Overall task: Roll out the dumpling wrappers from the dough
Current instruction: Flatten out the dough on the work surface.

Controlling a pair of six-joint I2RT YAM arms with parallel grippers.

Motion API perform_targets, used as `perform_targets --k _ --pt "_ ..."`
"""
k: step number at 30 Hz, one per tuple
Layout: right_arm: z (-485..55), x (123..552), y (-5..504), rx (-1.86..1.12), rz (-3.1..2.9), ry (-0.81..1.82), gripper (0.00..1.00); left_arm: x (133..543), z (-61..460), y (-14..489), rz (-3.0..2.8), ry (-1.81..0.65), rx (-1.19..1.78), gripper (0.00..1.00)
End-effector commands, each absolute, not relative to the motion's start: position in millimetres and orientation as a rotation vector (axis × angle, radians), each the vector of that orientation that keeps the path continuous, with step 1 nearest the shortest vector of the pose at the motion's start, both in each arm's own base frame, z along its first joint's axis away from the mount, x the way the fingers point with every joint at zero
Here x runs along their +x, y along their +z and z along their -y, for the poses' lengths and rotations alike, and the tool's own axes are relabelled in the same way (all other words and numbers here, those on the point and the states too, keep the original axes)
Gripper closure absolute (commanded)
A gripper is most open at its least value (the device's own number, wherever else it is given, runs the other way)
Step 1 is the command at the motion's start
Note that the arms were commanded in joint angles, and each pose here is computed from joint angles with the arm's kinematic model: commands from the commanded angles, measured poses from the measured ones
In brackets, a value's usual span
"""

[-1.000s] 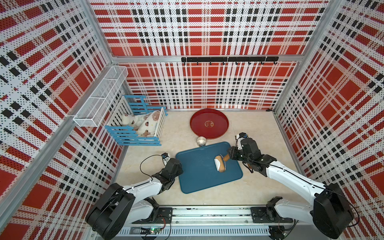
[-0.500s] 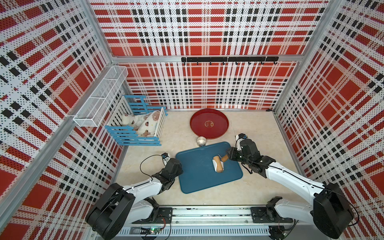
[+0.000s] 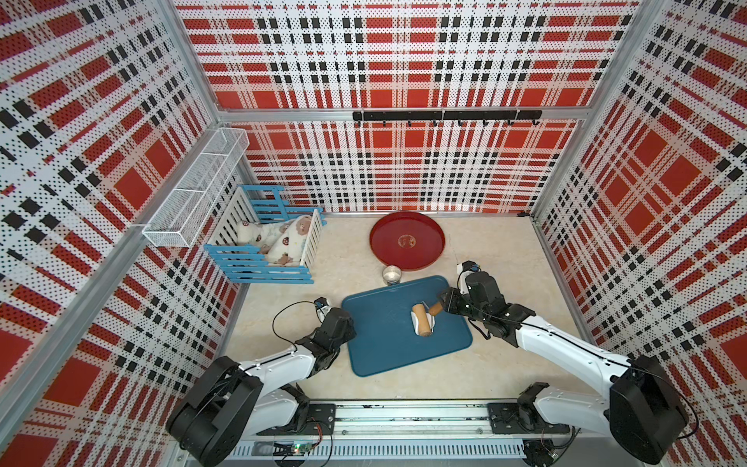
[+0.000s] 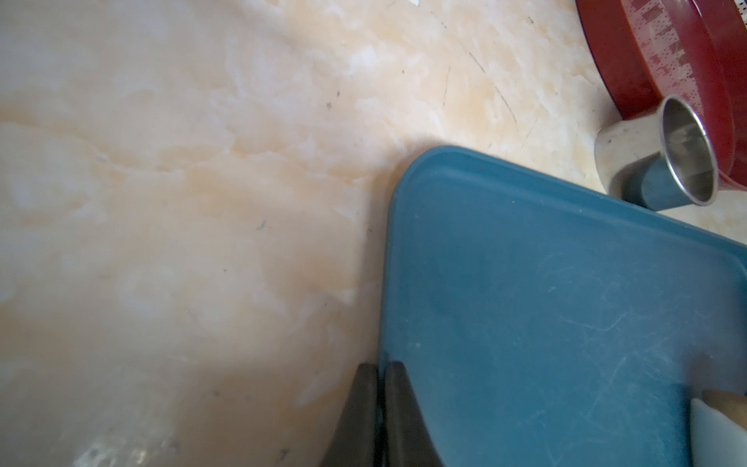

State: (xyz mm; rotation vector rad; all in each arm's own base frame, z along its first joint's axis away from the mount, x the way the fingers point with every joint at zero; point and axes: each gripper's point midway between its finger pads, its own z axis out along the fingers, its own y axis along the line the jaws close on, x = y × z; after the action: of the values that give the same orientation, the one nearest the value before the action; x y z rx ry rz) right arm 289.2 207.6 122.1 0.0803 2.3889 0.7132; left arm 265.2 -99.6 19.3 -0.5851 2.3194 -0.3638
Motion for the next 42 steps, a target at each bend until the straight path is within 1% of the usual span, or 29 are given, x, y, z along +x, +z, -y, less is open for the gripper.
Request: perform_targets --k 1,42 --pt "-177 193 23 -0.020 -2.899 0.482 1.00 270 94 23 -2.291 -0.354 -0.654 1.00" --pt "-200 187 14 -0.090 -2.940 0.505 1.00 274 98 22 -2.296 -0.355 -0.643 1.00"
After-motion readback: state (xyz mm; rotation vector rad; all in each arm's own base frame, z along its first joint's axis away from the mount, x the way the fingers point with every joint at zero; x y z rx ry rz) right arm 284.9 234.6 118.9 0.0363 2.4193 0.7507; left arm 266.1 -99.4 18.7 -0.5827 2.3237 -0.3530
